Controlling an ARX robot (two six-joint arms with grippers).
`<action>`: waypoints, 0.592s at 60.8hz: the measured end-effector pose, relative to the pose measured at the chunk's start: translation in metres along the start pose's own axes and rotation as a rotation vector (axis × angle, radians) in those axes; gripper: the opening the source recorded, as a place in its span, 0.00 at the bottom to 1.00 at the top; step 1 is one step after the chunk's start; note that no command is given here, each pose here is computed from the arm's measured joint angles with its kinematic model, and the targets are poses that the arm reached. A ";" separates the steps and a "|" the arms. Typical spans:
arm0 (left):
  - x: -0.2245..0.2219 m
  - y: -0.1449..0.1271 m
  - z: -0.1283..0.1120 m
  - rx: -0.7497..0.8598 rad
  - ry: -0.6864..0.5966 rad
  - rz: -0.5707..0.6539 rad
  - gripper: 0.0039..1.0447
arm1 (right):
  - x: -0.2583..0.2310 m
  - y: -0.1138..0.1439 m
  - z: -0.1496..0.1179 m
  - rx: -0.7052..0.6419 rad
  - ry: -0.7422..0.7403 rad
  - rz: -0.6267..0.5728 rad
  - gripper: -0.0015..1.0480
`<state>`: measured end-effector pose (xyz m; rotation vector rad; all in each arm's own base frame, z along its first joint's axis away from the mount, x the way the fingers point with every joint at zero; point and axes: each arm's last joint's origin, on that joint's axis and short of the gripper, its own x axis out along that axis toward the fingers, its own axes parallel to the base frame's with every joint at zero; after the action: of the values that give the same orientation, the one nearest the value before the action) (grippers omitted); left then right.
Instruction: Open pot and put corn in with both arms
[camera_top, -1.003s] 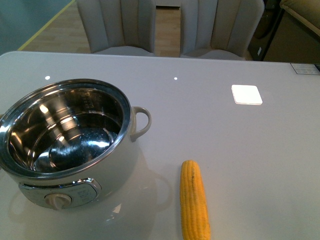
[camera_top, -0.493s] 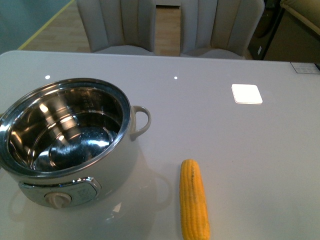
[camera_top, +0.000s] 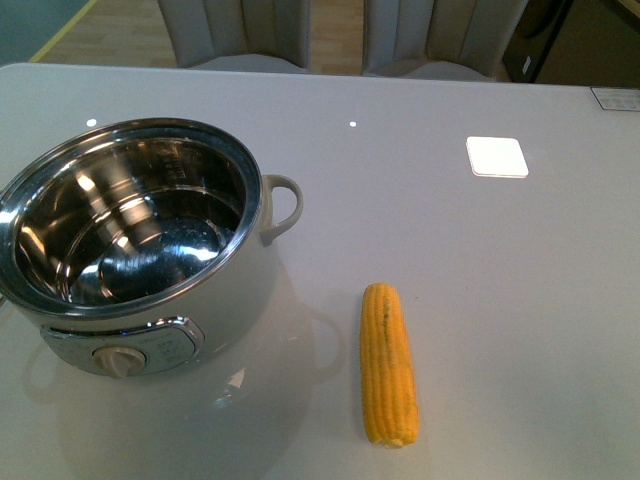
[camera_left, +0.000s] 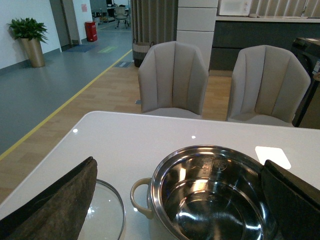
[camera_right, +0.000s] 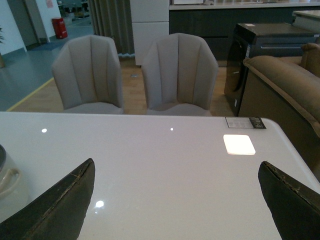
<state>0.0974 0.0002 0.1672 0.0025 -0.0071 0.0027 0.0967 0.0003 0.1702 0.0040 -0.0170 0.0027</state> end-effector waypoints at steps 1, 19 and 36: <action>0.000 0.000 0.000 0.000 0.000 0.000 0.94 | 0.000 0.000 0.000 0.000 0.000 0.000 0.92; 0.000 0.000 0.000 0.000 0.000 0.000 0.94 | 0.005 0.011 -0.014 0.220 0.725 0.091 0.92; 0.000 0.000 0.000 0.000 0.000 0.000 0.94 | 0.041 0.039 -0.033 0.152 0.752 0.154 0.92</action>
<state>0.0973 0.0002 0.1673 0.0025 -0.0074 0.0027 0.1378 0.0400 0.1384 0.1538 0.7354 0.1588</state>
